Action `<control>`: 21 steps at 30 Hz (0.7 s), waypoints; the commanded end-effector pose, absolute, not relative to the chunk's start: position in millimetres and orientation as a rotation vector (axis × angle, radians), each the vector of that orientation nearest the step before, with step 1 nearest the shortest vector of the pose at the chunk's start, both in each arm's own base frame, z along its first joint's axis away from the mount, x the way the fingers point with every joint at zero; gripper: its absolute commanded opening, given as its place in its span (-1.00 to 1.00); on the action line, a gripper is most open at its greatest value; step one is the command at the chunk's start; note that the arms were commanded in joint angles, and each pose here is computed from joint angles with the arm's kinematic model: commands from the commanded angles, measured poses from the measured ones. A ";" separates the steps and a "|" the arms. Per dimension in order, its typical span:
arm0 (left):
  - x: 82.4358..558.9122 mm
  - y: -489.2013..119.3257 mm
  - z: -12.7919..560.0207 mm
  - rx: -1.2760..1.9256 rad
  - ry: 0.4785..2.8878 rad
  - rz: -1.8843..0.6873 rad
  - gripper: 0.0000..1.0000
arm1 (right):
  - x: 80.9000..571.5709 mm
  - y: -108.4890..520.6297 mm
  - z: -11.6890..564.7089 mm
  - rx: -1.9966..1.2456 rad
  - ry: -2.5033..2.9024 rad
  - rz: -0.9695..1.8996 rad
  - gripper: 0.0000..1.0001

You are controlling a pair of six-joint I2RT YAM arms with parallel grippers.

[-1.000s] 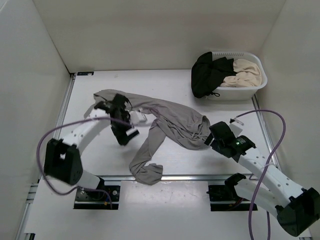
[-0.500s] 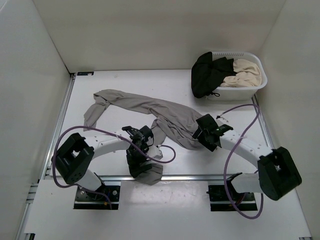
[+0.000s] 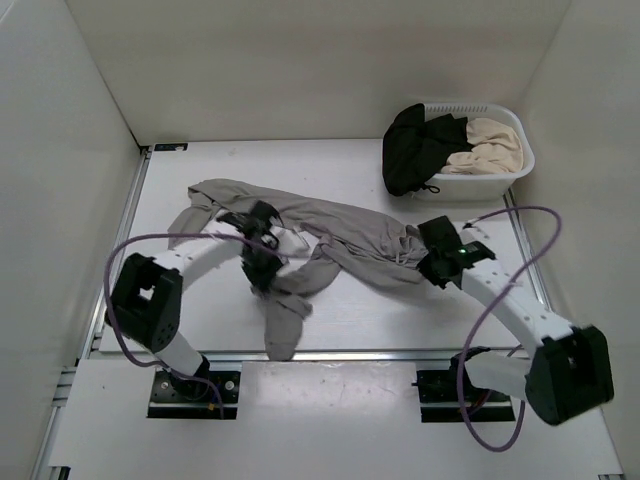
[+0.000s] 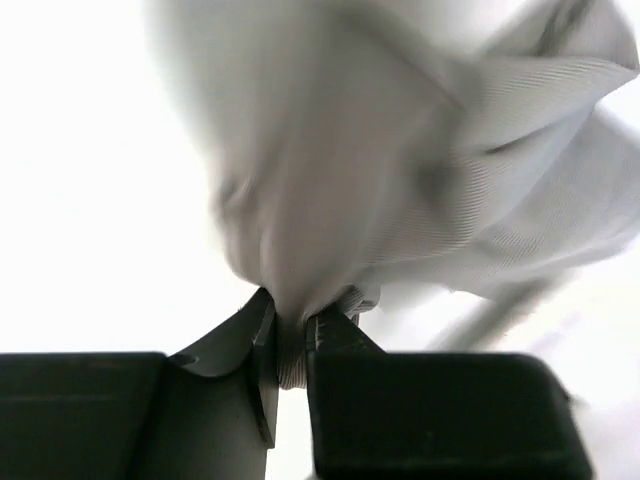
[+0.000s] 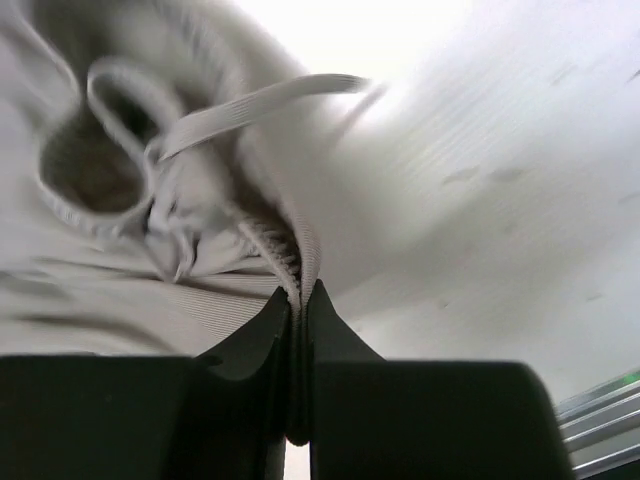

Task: Fold and stack the trousers
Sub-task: Flatten the trousers out

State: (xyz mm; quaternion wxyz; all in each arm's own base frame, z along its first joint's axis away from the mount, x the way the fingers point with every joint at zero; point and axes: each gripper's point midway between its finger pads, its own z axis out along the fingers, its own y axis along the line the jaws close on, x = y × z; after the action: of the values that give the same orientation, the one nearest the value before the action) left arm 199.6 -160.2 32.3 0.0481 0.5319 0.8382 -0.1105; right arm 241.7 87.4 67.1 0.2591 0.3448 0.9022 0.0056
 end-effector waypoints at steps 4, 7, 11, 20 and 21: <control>336.2 -38.3 121.3 1.126 2.472 0.047 -0.72 | 238.4 10.8 117.5 1.015 2.211 -0.057 -1.00; 357.2 3.5 148.3 1.031 2.459 0.151 -0.72 | 232.8 -2.6 116.6 1.038 2.213 -0.076 -1.00; 368.9 31.9 178.1 1.008 2.428 0.265 -0.72 | 232.0 -8.5 125.3 1.016 2.226 -0.093 -1.00; 329.8 66.8 183.3 1.100 2.446 0.434 -0.72 | 234.4 0.0 134.5 0.993 2.229 0.045 -1.00; 310.3 65.8 166.1 1.136 2.488 0.408 -0.72 | 235.6 8.7 123.1 1.003 2.264 0.091 -1.00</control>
State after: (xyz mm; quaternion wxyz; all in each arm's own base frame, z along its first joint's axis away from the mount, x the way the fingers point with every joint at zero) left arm 342.6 50.4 175.9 0.2269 0.3871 0.8851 0.1232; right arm 230.4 0.7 124.9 0.3301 0.3929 0.8582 0.0106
